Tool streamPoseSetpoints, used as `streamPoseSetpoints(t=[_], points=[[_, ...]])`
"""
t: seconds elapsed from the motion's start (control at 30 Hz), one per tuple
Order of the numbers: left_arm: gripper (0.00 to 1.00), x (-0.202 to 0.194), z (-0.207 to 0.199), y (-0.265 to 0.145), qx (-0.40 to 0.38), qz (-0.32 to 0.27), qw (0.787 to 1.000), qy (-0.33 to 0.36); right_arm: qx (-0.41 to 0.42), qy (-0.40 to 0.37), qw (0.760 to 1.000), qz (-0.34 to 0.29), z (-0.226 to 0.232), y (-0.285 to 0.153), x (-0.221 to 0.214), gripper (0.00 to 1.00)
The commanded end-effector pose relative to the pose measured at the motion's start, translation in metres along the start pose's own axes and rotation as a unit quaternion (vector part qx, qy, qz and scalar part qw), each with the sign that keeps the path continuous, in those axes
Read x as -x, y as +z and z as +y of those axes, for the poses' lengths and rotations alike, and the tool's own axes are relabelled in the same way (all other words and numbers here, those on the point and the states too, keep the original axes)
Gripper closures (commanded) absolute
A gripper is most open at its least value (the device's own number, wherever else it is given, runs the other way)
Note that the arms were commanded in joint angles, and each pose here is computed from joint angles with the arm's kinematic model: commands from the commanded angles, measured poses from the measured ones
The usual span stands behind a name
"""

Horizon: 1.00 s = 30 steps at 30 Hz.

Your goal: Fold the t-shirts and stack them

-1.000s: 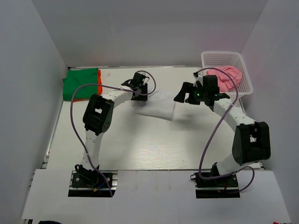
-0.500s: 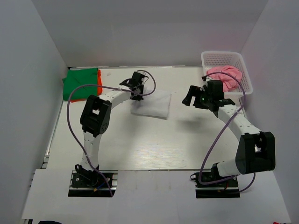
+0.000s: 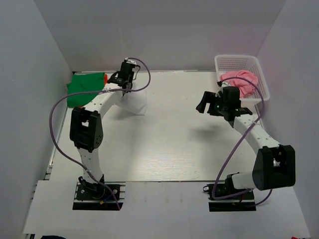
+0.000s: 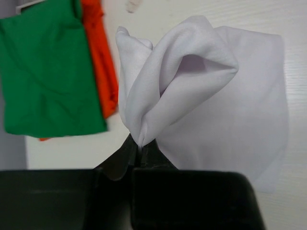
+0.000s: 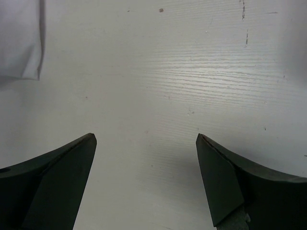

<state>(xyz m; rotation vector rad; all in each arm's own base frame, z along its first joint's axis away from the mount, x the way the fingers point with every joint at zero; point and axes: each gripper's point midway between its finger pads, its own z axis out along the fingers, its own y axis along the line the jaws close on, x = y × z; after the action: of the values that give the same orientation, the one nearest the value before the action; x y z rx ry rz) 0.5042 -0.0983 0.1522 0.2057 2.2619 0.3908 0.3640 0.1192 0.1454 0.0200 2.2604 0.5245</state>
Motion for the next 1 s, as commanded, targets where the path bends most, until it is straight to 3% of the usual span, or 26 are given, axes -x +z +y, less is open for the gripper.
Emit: streamPoseSetpoints(t=[0.0, 0.27, 0.63, 0.97], points=[[1.0, 0.039, 0.061, -0.028, 0.062, -0.054, 0.996, 0.02, 0.007, -0.011, 1.0, -0.027, 0.001, 0.0, 0.011, 0.1], [1.0, 0.071, 0.119, -0.032, 0.099, -0.091, 0.99, 0.03, 0.009, -0.015, 0.999, -0.03, 0.002, 0.001, 0.013, 0.1], [1.0, 0.084, 0.178, -0.033, 0.13, -0.084, 0.988, -0.006, 0.019, -0.012, 1.0, -0.017, 0.004, 0.006, 0.009, 0.1], [1.0, 0.049, 0.198, -0.003, 0.118, -0.053, 0.991, -0.037, 0.014, -0.014, 1.0, -0.016, 0.003, 0.007, 0.01, 0.1]])
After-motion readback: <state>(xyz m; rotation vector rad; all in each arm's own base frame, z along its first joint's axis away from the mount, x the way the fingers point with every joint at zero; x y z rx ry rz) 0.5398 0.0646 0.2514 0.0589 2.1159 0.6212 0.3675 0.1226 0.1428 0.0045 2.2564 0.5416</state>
